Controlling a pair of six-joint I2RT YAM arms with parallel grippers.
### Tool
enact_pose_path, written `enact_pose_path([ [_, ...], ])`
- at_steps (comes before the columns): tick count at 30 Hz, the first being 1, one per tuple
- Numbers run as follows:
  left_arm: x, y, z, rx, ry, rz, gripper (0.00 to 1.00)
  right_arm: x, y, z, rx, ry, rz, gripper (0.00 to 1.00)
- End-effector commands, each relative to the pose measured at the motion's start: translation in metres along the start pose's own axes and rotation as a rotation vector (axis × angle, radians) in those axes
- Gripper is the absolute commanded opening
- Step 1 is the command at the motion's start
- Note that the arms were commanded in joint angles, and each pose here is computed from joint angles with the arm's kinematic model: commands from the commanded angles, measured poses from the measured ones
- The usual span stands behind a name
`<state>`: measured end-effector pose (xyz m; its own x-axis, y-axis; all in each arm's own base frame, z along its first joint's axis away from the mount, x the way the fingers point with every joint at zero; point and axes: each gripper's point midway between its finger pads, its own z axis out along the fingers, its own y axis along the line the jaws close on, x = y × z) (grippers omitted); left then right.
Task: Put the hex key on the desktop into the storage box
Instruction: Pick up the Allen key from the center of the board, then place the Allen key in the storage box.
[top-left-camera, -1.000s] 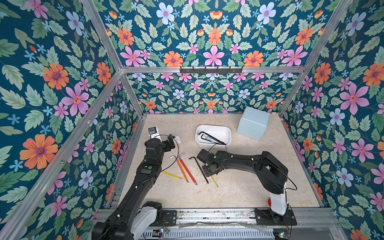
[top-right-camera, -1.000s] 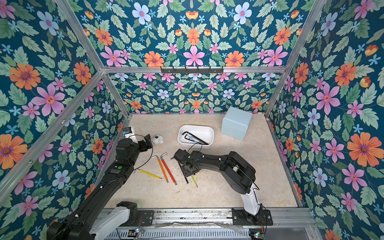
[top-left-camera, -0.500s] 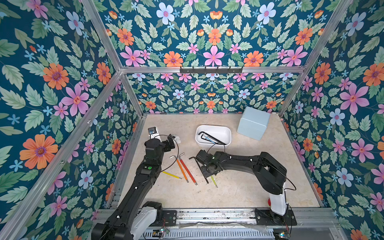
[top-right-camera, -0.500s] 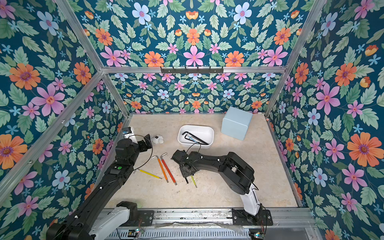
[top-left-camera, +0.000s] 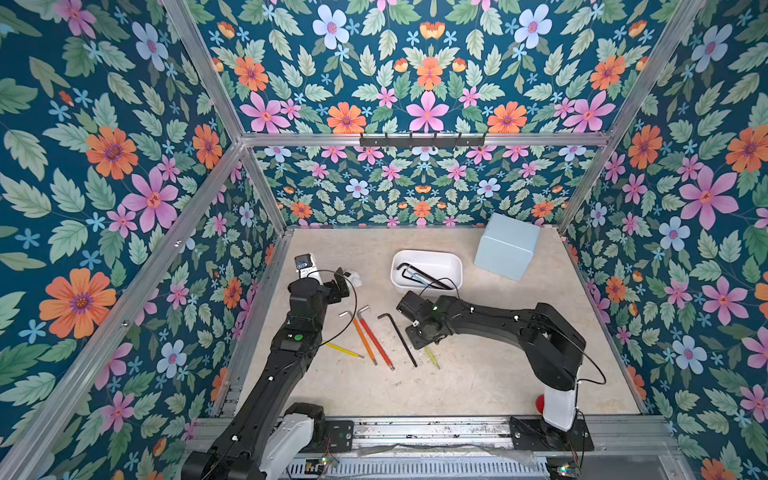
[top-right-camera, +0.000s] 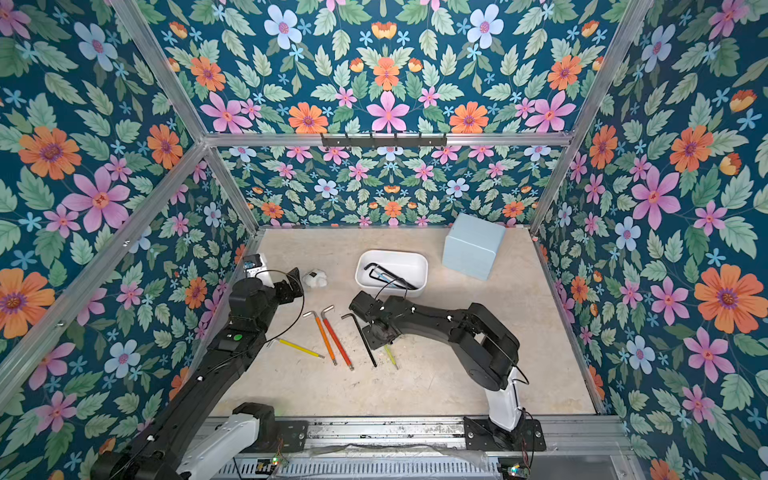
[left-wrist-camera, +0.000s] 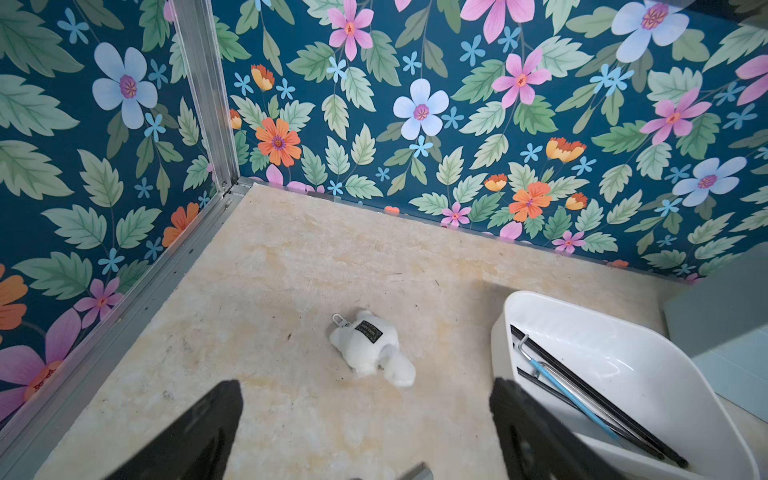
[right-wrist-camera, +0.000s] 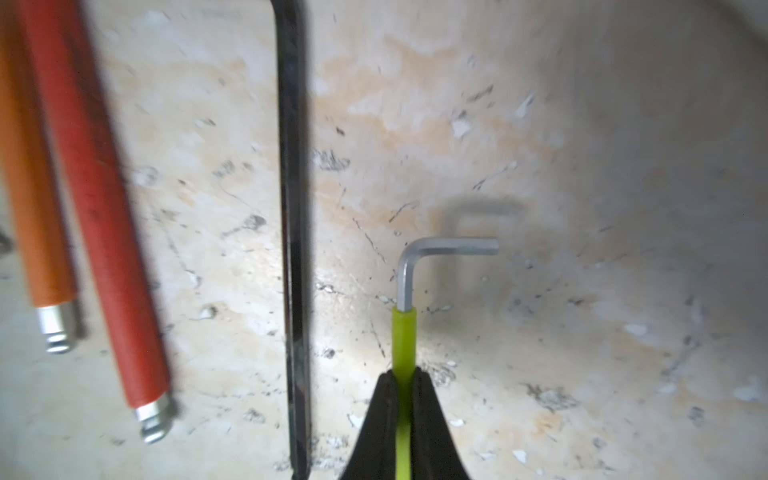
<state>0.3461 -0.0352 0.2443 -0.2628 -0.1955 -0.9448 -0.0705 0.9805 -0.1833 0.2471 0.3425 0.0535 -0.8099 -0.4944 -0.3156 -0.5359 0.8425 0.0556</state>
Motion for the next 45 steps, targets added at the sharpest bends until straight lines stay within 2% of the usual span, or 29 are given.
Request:
enact_pose_path([
  [1, -0.004, 0.000, -0.001, 0.000, -0.017, -0.001, 0.99, -0.014, -0.008, -0.019, -0.040, -0.039, -0.054, 0.00],
  [7, -0.004, 0.000, -0.001, 0.000, -0.015, 0.000, 0.99, -0.057, -0.044, -0.061, -0.065, -0.154, -0.124, 0.00],
  [12, -0.004, 0.000, 0.000, -0.002, -0.015, 0.003, 1.00, -0.095, -0.059, -0.093, -0.049, -0.233, -0.272, 0.00],
  [17, -0.004, 0.000, 0.001, -0.001, -0.011, 0.004, 0.99, -0.134, -0.074, -0.106, -0.030, -0.297, -0.369, 0.00],
  [21, -0.005, 0.000, 0.000, -0.006, -0.014, 0.005, 1.00, -0.148, -0.088, -0.092, -0.029, -0.272, -0.423, 0.00],
  [27, -0.005, 0.001, 0.000, -0.007, -0.015, 0.007, 0.99, -0.161, -0.113, -0.049, -0.004, -0.221, -0.493, 0.00],
  [37, -0.004, 0.002, 0.001, -0.018, -0.011, 0.015, 1.00, -0.172, -0.124, 0.017, -0.035, -0.146, -0.465, 0.00],
  [45, -0.004, 0.003, 0.001, -0.020, -0.011, 0.017, 0.99, -0.167, -0.124, 0.049, -0.048, -0.108, -0.430, 0.00],
])
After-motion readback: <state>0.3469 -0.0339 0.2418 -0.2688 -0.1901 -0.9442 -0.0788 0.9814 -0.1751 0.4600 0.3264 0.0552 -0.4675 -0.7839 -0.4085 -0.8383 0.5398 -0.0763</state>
